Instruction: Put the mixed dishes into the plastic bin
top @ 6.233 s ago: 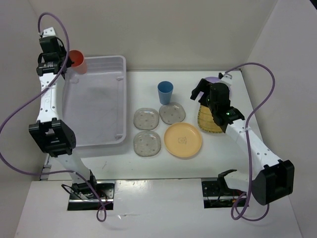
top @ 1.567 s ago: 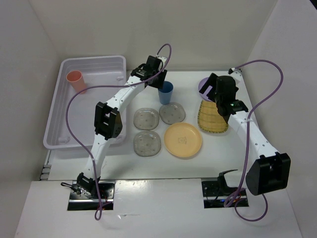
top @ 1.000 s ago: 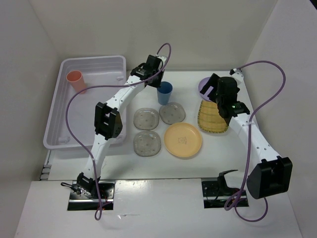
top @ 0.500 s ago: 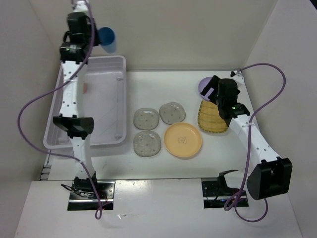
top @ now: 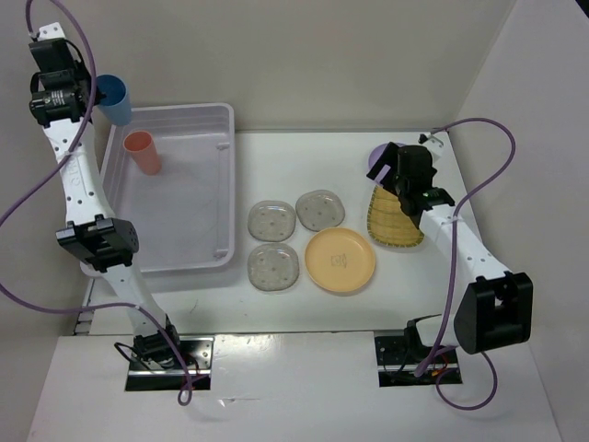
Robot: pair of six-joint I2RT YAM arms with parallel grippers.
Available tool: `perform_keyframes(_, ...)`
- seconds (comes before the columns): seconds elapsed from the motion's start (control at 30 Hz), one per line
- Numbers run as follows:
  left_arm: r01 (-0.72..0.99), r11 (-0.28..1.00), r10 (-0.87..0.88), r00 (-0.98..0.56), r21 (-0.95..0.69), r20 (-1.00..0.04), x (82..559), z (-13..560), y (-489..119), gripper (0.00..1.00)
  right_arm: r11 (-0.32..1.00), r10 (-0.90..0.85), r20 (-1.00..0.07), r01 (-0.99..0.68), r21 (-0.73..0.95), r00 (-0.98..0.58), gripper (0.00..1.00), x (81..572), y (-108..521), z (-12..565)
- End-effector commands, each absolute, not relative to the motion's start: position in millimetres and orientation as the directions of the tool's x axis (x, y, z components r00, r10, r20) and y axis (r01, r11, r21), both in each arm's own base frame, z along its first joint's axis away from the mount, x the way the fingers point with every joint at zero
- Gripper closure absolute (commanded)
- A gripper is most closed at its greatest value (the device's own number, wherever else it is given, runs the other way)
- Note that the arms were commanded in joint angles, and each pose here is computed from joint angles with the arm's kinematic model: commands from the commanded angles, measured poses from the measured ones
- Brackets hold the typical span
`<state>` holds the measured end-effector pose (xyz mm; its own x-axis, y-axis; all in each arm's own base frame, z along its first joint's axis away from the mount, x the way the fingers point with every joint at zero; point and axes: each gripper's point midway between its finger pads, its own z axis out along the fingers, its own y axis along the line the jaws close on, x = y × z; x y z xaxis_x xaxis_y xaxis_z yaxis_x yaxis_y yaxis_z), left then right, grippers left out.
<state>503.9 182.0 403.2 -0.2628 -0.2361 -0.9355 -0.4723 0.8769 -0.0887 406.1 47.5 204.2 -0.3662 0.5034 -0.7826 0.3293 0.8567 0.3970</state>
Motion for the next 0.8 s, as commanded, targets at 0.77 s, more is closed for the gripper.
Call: perform_keyframes(0.77,-0.457,0.873,-0.336,-0.313,-0.169,-0.888,552,330,211,1.0,0.844,0.516,-0.791,0.355,0.402,-0.328,0.01,415,44,209)
